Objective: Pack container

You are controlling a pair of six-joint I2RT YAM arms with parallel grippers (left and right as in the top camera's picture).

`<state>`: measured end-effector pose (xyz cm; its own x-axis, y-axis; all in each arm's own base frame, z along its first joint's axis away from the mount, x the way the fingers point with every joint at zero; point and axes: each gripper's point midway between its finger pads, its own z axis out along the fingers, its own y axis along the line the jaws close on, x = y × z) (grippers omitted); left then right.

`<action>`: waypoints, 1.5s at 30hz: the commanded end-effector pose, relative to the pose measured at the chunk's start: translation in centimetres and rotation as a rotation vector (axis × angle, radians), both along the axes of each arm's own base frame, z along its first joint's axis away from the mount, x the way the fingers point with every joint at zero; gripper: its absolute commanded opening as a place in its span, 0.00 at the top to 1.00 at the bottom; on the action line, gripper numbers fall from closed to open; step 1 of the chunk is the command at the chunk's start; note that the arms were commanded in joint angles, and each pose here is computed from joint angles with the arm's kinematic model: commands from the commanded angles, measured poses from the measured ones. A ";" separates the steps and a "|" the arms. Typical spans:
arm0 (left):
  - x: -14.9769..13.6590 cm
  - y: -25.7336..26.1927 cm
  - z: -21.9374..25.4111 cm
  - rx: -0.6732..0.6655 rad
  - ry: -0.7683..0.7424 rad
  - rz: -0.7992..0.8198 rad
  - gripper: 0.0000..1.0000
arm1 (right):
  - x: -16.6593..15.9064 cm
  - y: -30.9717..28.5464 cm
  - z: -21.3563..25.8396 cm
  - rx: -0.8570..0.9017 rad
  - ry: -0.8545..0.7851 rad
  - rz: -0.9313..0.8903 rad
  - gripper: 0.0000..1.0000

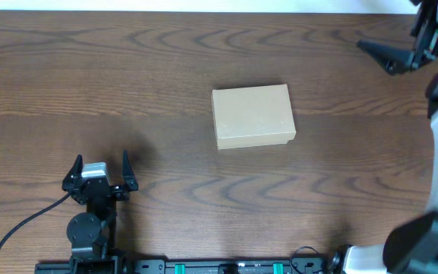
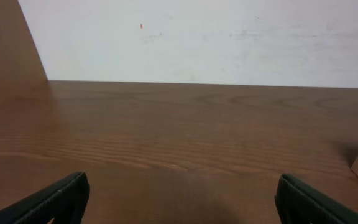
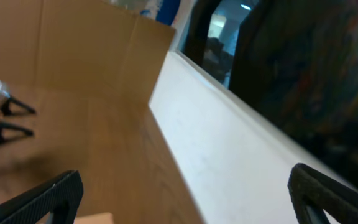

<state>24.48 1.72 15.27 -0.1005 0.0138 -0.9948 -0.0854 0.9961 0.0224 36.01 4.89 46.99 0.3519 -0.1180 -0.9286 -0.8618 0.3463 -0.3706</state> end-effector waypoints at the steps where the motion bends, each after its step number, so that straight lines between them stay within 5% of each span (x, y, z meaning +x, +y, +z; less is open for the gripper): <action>1: -0.2 -0.2 -1.7 0.009 0.062 -0.017 0.05 | -2.7 1.1 1.8 -0.148 -0.350 0.007 0.01; 14: -0.2 -0.2 -1.7 0.009 0.062 -0.017 0.05 | -12.4 4.7 8.0 -0.193 -0.583 -0.085 0.01; 27: -0.2 -0.2 -1.7 0.009 0.062 -0.017 0.05 | -19.6 6.9 8.8 -0.066 -0.405 -0.312 0.01; 45: -0.2 -0.2 -1.7 0.009 0.062 -0.017 0.05 | -24.4 7.9 5.0 -0.041 -0.468 -0.348 0.01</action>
